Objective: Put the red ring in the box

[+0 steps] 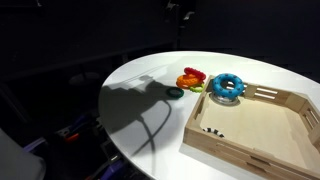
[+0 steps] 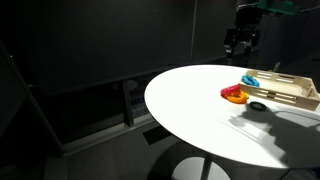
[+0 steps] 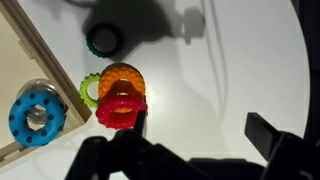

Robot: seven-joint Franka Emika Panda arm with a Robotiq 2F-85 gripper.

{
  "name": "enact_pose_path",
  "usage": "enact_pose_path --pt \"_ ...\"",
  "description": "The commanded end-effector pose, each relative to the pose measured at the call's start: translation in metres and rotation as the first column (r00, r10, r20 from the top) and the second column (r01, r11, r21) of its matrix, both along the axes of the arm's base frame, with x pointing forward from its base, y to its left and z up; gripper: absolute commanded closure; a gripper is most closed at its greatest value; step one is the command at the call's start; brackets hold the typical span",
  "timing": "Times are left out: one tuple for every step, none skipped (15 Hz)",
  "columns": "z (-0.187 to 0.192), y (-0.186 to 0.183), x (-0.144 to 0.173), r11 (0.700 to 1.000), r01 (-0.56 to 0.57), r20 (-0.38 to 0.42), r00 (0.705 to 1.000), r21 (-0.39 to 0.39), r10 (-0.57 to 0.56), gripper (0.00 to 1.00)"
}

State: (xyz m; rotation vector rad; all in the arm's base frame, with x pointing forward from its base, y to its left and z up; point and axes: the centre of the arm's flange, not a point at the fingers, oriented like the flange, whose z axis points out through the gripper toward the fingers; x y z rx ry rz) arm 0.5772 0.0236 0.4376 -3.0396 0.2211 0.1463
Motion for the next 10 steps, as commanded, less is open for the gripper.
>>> enact_pose_path --pt "0.009 -0.018 0.011 0.999 -0.030 0.005 1.000 -0.038 0.030 0.00" --pt "0.000 -0.011 0.002 1.000 -0.011 0.002 1.000 -0.021 0.011 0.00" --pt "0.001 -0.014 0.003 1.000 -0.010 0.005 1.000 -0.027 0.010 0.00" --pt "0.002 -0.015 0.003 1.000 -0.010 0.007 1.000 -0.029 0.010 0.00" --pt "0.002 -0.015 0.004 1.000 -0.010 0.008 1.000 -0.029 0.010 0.00" --pt "0.002 -0.015 0.004 1.000 -0.010 0.008 1.000 -0.029 0.010 0.00" --pt "0.002 -0.015 0.004 1.000 -0.010 0.008 1.000 -0.029 0.010 0.00" --pt "0.002 -0.014 0.005 0.999 -0.009 0.008 1.000 -0.031 0.009 0.00" --pt "0.000 -0.015 0.007 1.000 -0.008 0.021 1.000 -0.029 0.009 0.00" --pt "-0.001 -0.016 0.008 1.000 -0.017 0.032 0.999 -0.025 0.017 0.00"
